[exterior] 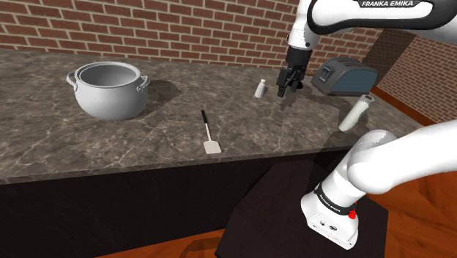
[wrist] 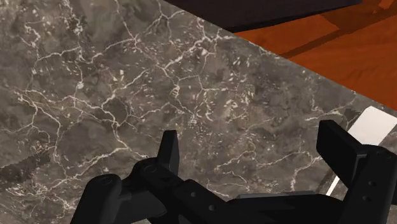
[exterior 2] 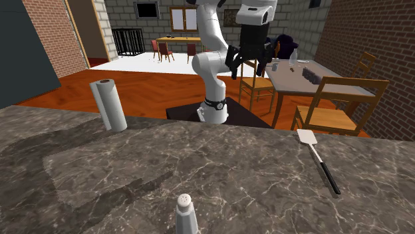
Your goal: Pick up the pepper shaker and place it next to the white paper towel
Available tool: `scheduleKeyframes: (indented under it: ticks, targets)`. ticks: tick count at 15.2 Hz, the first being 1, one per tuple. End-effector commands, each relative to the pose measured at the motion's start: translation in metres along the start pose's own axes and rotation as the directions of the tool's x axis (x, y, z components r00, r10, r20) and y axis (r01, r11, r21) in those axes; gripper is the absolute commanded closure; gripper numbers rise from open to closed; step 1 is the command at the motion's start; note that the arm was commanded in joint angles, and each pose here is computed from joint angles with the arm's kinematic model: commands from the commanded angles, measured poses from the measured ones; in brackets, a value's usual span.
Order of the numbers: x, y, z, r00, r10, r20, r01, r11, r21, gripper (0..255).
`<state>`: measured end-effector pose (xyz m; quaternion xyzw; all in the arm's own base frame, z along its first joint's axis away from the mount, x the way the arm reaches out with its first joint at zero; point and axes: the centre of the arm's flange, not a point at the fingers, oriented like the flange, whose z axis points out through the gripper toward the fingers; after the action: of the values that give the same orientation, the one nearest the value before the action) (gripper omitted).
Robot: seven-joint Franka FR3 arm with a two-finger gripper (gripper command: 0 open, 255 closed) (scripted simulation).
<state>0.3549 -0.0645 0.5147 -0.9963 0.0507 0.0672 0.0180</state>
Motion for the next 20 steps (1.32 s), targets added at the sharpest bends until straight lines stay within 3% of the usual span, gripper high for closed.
scheduleKeyframes:
  ticks: [1, 20]
  targets:
    - [0.017, 0.017, 0.008, 1.000, -0.009, -0.011, 0.009, 1.000, -0.010, 0]
    - [0.177, 0.174, 0.064, 0.991, -0.084, -0.103, 0.074, 0.993, -0.097, 0]
